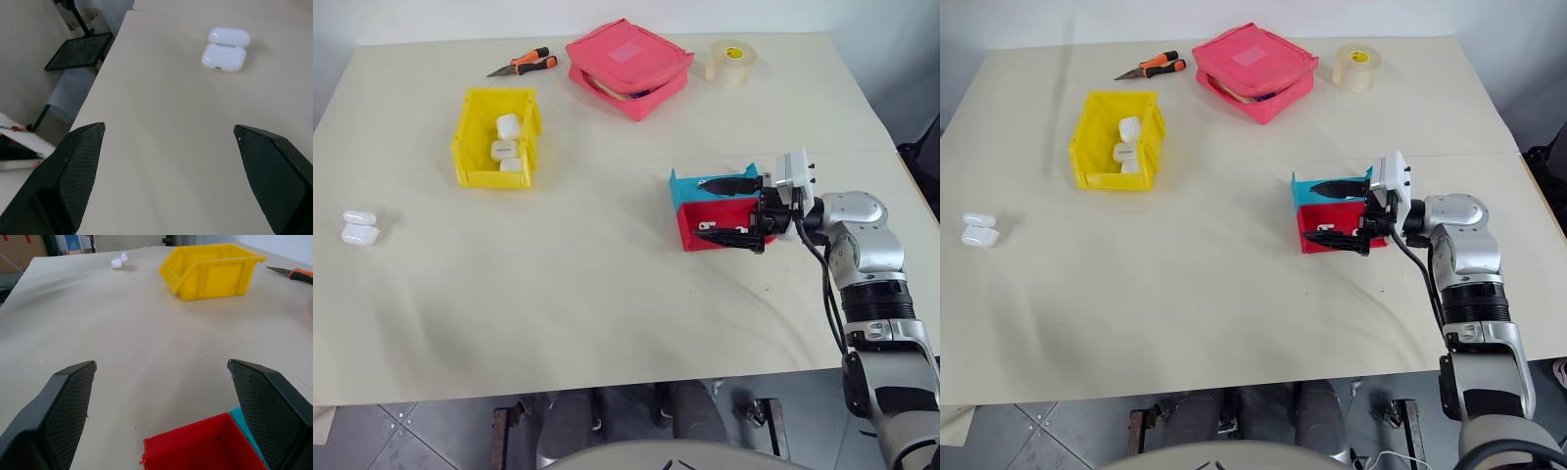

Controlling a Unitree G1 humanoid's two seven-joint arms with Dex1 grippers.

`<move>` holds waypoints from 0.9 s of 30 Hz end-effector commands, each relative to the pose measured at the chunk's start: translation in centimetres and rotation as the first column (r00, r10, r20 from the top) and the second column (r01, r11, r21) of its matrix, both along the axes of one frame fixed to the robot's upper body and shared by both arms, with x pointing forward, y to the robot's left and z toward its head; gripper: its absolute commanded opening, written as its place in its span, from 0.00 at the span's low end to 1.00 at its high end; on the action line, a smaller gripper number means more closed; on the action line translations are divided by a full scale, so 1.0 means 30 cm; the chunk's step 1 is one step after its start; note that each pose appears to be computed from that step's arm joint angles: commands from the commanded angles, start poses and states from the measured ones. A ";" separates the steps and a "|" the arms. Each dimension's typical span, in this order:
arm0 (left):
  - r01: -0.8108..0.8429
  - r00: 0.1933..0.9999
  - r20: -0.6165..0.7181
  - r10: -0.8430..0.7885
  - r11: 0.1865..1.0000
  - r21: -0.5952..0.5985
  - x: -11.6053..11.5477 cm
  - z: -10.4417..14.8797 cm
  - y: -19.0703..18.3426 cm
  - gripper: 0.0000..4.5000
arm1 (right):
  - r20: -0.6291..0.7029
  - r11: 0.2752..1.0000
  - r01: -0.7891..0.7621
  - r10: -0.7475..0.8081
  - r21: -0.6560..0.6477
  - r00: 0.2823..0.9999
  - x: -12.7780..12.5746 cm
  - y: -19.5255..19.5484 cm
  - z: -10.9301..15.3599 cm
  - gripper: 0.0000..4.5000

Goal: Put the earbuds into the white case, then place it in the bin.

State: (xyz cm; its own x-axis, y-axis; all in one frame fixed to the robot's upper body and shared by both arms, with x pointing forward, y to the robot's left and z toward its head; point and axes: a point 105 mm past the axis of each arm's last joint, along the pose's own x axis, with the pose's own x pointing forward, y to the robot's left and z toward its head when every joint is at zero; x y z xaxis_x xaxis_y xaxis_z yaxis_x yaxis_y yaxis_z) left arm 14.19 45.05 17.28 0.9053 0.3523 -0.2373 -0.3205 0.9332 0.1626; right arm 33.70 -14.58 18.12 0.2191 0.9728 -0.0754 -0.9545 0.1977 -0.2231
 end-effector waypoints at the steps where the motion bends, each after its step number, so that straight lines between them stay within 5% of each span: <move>1: 0.045 0.995 -0.083 -0.046 0.999 -0.016 0.086 -0.012 0.028 1.00 | 0.065 1.000 -0.007 0.006 0.018 0.998 -0.013 0.004 0.046 1.00; 11: 0.143 0.925 -0.341 -0.171 0.984 -0.104 0.407 -0.026 0.039 1.00 | 0.081 0.998 0.051 -0.053 0.031 0.995 -0.046 -0.008 0.050 1.00; 27: 0.161 0.877 -0.444 -0.185 0.983 -0.091 0.523 -0.013 0.040 1.00 | 0.084 0.992 0.122 -0.125 0.039 0.989 -0.071 -0.032 0.047 1.00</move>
